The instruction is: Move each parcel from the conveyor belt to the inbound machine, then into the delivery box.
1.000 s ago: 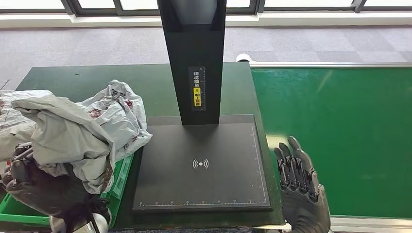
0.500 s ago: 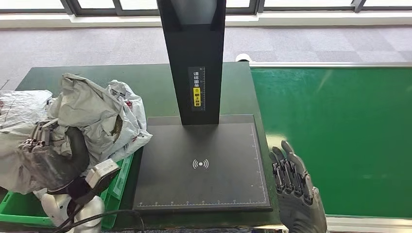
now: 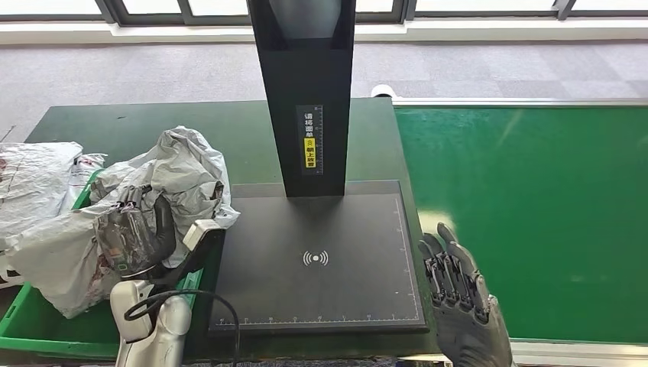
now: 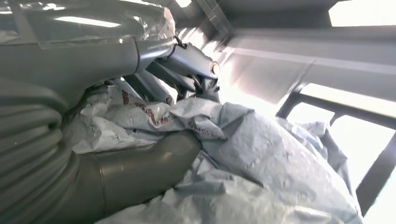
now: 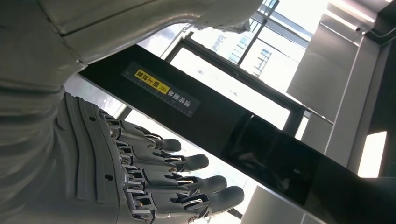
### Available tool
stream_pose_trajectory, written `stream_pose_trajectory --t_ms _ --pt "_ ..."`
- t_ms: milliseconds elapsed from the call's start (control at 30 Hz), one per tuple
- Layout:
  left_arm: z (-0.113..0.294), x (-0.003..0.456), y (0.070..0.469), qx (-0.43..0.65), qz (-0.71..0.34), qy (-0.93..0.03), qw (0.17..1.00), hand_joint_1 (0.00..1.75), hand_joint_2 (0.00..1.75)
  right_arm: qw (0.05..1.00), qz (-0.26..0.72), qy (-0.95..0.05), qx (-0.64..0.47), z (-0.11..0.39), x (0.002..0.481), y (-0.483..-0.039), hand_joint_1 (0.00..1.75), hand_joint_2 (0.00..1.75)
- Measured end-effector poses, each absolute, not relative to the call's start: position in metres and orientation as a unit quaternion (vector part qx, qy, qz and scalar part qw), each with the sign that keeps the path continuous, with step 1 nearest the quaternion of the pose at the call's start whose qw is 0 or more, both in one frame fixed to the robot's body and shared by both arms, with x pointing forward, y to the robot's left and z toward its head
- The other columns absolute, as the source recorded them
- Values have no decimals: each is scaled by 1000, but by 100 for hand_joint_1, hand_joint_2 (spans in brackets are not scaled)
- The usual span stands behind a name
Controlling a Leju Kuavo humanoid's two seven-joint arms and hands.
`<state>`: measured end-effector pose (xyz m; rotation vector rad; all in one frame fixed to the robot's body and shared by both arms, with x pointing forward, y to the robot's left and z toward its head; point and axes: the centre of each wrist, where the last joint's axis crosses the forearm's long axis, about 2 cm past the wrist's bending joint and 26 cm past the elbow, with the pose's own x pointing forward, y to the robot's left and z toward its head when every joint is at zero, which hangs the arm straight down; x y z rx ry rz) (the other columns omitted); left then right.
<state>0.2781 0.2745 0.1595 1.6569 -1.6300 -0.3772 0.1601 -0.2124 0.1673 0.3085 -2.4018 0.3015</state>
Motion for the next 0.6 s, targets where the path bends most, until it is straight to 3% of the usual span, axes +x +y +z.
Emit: stream_pose_trajectory --t_ms 67,100,167,200,233,300,600 --pt "152 287 274 651 -151 -623 408 171 175 343 117 -924 121 167 160 -212 0 175" --pt "147 291 275 652 -153 -613 420 137 175 343 117 -924 122 167 160 -212 0 175" --pt "138 299 277 655 -156 -592 444 50 175 344 118 -923 124 167 160 -213 0 175" --pt "136 303 278 655 -156 -585 451 10 131 344 118 -923 125 167 160 -213 0 175" --pt "134 306 279 655 -157 -581 457 0 87 344 117 -923 126 167 160 -213 0 175" --pt "133 312 280 655 -159 -576 462 0 0 344 117 -923 127 167 161 -213 0 175" --pt "122 315 303 630 -132 -585 494 0 0 344 110 -924 125 167 161 -213 0 175"
